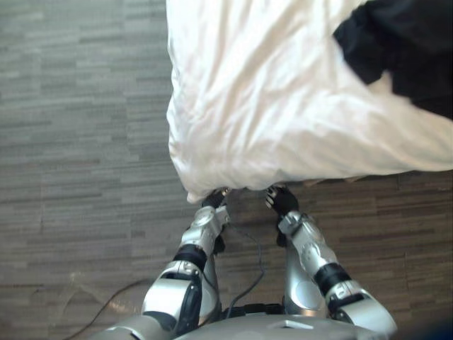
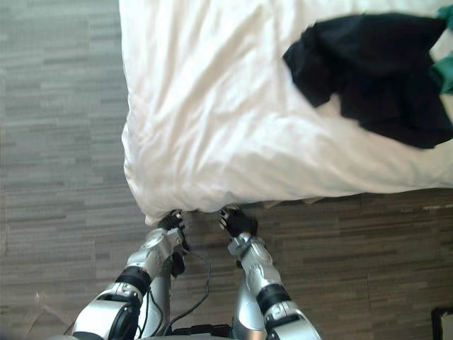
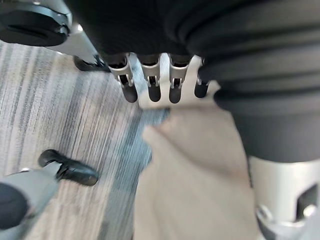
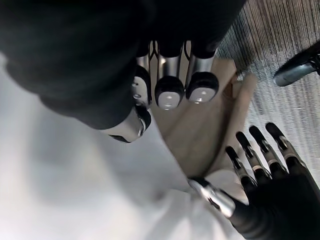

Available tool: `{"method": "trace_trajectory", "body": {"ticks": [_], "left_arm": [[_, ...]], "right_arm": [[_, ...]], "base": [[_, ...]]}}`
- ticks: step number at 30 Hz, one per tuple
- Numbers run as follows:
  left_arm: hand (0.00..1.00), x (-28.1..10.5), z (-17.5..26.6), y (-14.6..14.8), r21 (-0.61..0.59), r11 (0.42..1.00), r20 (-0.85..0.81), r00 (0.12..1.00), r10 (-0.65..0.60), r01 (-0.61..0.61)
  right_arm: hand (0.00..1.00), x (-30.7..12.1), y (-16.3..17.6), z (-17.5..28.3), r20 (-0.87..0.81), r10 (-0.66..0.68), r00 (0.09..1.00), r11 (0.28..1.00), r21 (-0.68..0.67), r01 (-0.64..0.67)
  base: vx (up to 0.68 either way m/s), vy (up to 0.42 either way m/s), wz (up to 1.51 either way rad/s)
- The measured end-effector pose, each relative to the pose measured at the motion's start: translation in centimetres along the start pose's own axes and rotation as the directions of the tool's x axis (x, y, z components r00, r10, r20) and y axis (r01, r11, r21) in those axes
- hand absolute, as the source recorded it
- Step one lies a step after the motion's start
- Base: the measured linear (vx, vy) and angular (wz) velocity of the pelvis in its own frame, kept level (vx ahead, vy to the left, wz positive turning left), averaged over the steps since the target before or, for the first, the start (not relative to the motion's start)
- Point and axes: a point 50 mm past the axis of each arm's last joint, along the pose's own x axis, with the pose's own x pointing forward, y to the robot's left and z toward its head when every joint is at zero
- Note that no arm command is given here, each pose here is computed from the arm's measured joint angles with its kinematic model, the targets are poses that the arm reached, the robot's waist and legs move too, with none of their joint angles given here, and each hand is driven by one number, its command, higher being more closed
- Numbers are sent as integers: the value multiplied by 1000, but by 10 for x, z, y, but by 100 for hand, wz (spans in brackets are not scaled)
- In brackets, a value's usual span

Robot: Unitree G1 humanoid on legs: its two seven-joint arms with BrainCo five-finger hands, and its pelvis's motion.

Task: Tidy the bed and pick cloth on bed and put in laundry

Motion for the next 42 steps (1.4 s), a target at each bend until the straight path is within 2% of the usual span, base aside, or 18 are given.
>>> {"method": "trace_trajectory", "body": {"ticks": [3, 7, 9, 14, 16, 17, 20, 21, 22, 24, 25, 28, 34, 37, 40, 42], "left_arm": [[0, -13, -53, 29, 87, 996, -150, 988, 30, -17], [0, -26, -85, 54, 149, 989, -267, 962, 51, -11], [0, -34, -100, 70, 187, 982, -331, 941, 64, -2], [0, -48, -120, 89, 177, 984, -411, 908, 77, -4], [0, -51, -124, 92, 145, 989, -420, 905, 67, -5], [0, -53, -127, 93, 148, 989, -429, 901, 60, 5], [0, -56, -132, 92, 137, 990, -441, 897, 39, 24], [0, -57, -132, 92, 131, 991, -435, 899, 36, 23], [0, -59, -132, 93, 121, 993, -425, 904, 42, 11], [0, -61, -134, 95, 95, 995, -420, 906, 46, -6], [0, -64, -137, 96, 93, 996, -422, 905, 49, -11], [0, -67, -140, 98, 110, 994, -418, 907, 52, -7], [0, -68, -141, 95, 168, 986, -427, 903, 59, 15], [0, -66, -139, 95, 225, 974, -420, 905, 67, 32], [0, -56, -124, 86, 278, 959, -382, 923, 53, 60], [0, -39, -98, 70, 322, 943, -308, 951, 20, 84]], "right_arm": [[100, -47, -54, -30, -91, -221, 971, 970, 79, 228], [100, -82, -89, -44, -155, -387, 909, 908, 110, 405], [100, -108, -106, -51, -176, -486, 856, 850, 133, 510], [100, -146, -122, -62, -173, -600, 781, 757, 195, 624], [100, -150, -125, -58, -125, -615, 778, 748, 217, 627], [100, -151, -125, -49, -61, -609, 791, 766, 213, 606], [100, -135, -114, -15, 120, -478, 870, 876, 139, 462], [100, -123, -103, 0, 182, -387, 904, 922, 90, 377], [100, -105, -78, 21, 251, -206, 946, 977, -9, 215], [100, -93, -56, 35, 297, -70, 952, 994, -61, 92], [100, -84, -31, 45, 332, 62, 941, 994, -104, -29], [100, -73, 2, 43, 304, 222, 926, 972, -140, -187], [100, -56, 37, 11, 105, 350, 931, 933, -121, -338], [100, -33, 57, 3, 16, 409, 912, 904, -144, -403], [100, -1, 87, 29, 37, 483, 875, 860, -210, -465], [100, 29, 132, 79, 127, 584, 802, 791, -313, -526]], "base": [[204, 14, -13], [149, 33, -11], [121, 15, -6], [54, 6, -18], [-24, -18, -15], [-69, -20, -9], [-79, -5, -3], [-122, 7, 0], [-114, 5, 0], [-62, 0, 4], [-30, 2, 8], [11, 10, 14], [68, 7, 18], [63, 4, 29], [-8, 5, 35], [-142, 24, 16]]}}
